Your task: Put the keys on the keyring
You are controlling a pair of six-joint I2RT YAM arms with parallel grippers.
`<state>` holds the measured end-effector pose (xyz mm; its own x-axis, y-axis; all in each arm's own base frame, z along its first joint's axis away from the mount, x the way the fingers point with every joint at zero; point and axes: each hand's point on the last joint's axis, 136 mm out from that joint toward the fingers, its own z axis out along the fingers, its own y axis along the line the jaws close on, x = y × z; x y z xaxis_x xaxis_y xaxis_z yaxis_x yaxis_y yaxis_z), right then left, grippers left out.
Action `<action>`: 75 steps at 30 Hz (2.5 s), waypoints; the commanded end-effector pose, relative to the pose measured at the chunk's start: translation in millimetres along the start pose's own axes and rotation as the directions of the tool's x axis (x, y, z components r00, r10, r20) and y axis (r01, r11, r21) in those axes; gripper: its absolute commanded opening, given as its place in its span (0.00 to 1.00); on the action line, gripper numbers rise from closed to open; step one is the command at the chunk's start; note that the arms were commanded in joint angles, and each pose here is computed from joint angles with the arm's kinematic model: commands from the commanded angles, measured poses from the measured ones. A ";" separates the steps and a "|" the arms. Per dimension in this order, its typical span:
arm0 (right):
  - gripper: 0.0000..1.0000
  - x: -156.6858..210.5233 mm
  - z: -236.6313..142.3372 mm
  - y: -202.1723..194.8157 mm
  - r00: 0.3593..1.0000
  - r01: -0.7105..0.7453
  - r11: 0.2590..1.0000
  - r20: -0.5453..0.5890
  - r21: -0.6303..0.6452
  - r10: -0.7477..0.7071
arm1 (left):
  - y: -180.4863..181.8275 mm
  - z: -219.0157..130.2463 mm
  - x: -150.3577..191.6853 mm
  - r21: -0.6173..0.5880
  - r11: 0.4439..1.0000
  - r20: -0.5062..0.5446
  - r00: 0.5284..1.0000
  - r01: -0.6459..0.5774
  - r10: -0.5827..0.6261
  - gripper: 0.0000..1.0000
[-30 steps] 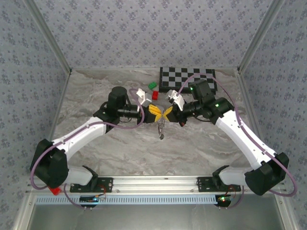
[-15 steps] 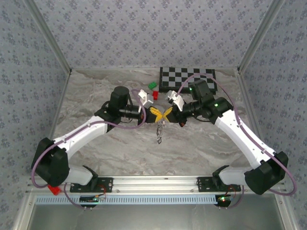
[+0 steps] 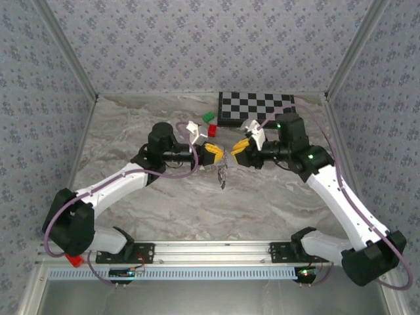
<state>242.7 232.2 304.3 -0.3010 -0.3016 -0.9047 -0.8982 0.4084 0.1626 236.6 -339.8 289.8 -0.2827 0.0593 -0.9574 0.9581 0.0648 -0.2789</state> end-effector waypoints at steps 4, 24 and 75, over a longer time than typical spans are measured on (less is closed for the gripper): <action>0.35 -25.8 -16.5 -0.5 0.973 -0.015 0.998 0.229 0.056 0.002 | -9.8 -13.9 -65.2 -0.051 0.997 0.257 0.964 -0.060 0.071 0.00; 0.44 -50.4 -2.3 2.6 0.933 0.119 0.981 0.321 0.152 -0.163 | -22.0 -27.5 -107.4 -0.098 0.993 0.447 0.888 -0.073 0.110 0.00; 0.29 -40.9 -5.9 12.9 0.941 0.082 0.996 0.328 0.034 -0.089 | -20.3 -30.0 -103.6 -0.107 0.993 0.466 0.880 -0.050 0.095 0.00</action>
<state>247.1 249.5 320.9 -0.1090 -0.1511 -0.9825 -0.8975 0.4398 0.0320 250.5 -323.0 373.4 -0.1934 -0.3393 -0.9206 0.9482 0.1764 -0.2642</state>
